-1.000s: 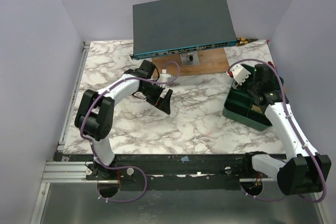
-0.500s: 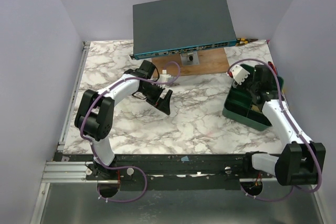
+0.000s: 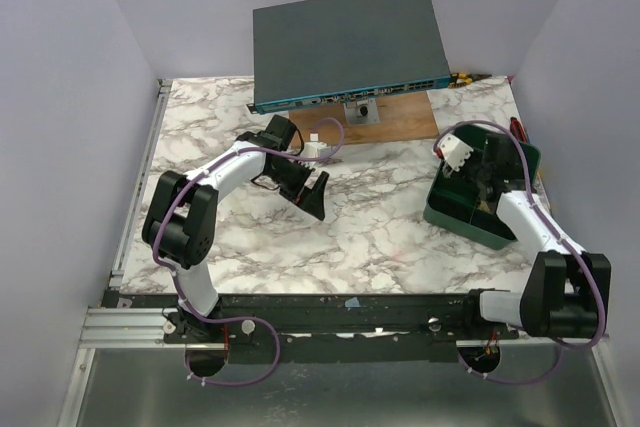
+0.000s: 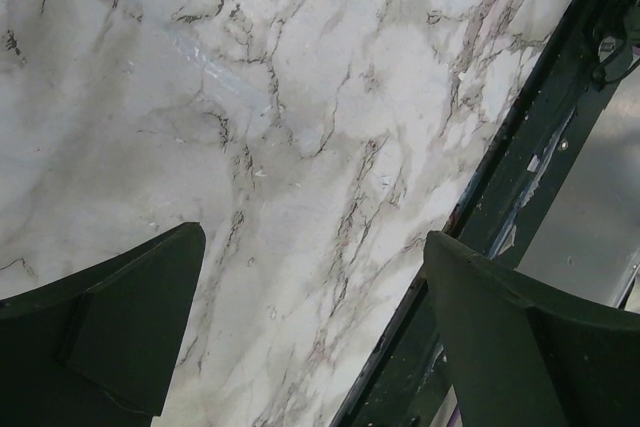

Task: Roll the underwear
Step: Place the underwear in the storage box.

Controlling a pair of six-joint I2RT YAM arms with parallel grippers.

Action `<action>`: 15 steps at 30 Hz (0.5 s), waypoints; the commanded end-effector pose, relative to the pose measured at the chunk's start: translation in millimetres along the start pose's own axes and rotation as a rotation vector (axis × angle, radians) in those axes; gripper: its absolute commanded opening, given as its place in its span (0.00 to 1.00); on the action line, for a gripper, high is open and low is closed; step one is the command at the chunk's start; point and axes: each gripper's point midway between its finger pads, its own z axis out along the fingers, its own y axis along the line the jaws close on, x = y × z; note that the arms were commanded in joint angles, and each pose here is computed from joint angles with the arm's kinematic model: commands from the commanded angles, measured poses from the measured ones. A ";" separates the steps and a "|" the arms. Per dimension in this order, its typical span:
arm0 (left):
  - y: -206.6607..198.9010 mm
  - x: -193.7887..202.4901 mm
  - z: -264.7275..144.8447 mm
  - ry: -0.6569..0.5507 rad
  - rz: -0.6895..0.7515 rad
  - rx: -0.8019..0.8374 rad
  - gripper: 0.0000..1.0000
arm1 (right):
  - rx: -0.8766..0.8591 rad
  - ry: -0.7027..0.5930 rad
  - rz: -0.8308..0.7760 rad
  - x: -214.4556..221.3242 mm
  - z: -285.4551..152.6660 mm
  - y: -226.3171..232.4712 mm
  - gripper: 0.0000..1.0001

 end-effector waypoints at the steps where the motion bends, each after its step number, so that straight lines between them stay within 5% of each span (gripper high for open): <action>1: -9.9 -8.8 -7.0 -0.029 0.032 0.038 0.99 | 0.020 -0.050 -0.046 -3.9 13.1 -2.7 0.01; 15: -10.3 -8.3 -6.3 -0.029 0.030 0.043 0.99 | -0.063 -0.036 -0.132 12.5 27.8 4.4 0.01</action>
